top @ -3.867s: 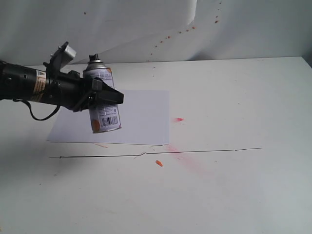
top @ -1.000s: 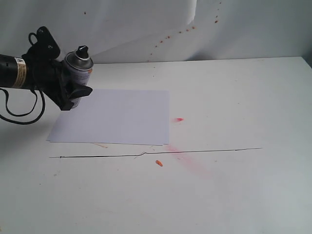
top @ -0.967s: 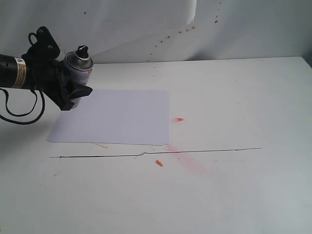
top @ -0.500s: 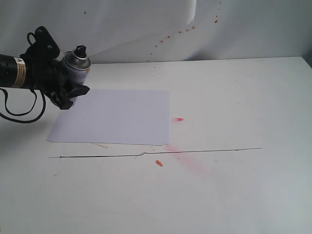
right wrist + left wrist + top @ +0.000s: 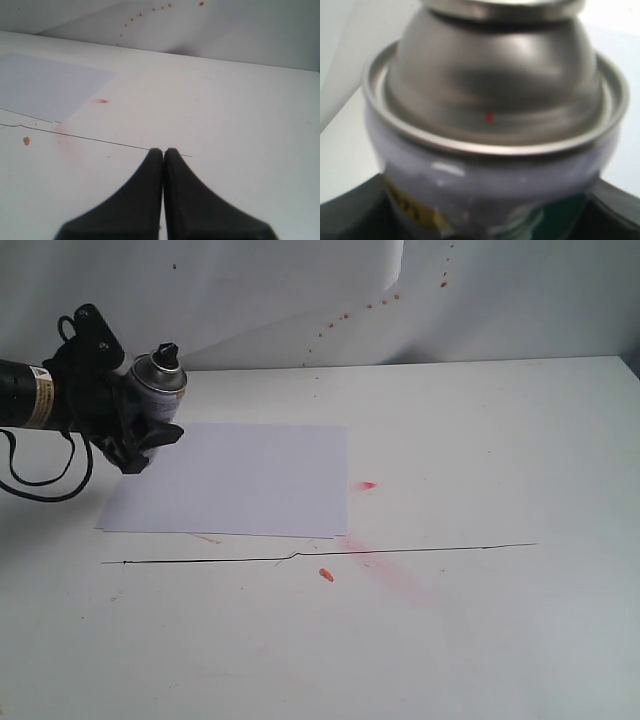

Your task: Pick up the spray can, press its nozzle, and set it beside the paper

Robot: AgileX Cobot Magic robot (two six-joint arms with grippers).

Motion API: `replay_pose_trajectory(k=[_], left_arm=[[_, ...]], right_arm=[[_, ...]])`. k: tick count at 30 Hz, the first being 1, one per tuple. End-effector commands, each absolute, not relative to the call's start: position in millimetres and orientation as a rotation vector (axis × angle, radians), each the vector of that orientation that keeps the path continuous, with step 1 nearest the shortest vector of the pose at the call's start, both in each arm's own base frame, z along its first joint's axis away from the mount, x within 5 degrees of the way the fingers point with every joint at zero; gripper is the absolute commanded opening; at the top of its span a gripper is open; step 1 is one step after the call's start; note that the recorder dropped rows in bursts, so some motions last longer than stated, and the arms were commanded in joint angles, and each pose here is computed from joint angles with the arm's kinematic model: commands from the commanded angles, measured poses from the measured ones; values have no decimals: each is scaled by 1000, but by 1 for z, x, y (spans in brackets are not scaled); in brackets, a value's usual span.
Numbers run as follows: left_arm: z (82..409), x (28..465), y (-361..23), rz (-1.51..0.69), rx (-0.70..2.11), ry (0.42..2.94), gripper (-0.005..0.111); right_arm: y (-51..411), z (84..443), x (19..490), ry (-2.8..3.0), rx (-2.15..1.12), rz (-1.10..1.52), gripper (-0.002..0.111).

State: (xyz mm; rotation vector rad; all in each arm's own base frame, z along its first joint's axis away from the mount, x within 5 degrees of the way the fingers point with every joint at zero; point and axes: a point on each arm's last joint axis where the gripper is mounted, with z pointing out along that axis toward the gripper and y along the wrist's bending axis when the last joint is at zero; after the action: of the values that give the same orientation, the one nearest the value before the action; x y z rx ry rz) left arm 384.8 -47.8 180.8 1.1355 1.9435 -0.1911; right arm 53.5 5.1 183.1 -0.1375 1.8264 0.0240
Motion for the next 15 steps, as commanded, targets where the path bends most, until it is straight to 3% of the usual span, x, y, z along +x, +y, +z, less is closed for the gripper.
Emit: replay_pose_trajectory(k=[1,6,15], left_arm=[[184,384,-52,-251,1060,1967,0],[193,384,-60,-539,748,2017,0],[191,381,-61,-688,520,2128,0]], right_arm=[[5,182,53,1820,-133,17,0],[5,182,53,1820,-133,17,0],[5,182,53,1820,-133,17,0]])
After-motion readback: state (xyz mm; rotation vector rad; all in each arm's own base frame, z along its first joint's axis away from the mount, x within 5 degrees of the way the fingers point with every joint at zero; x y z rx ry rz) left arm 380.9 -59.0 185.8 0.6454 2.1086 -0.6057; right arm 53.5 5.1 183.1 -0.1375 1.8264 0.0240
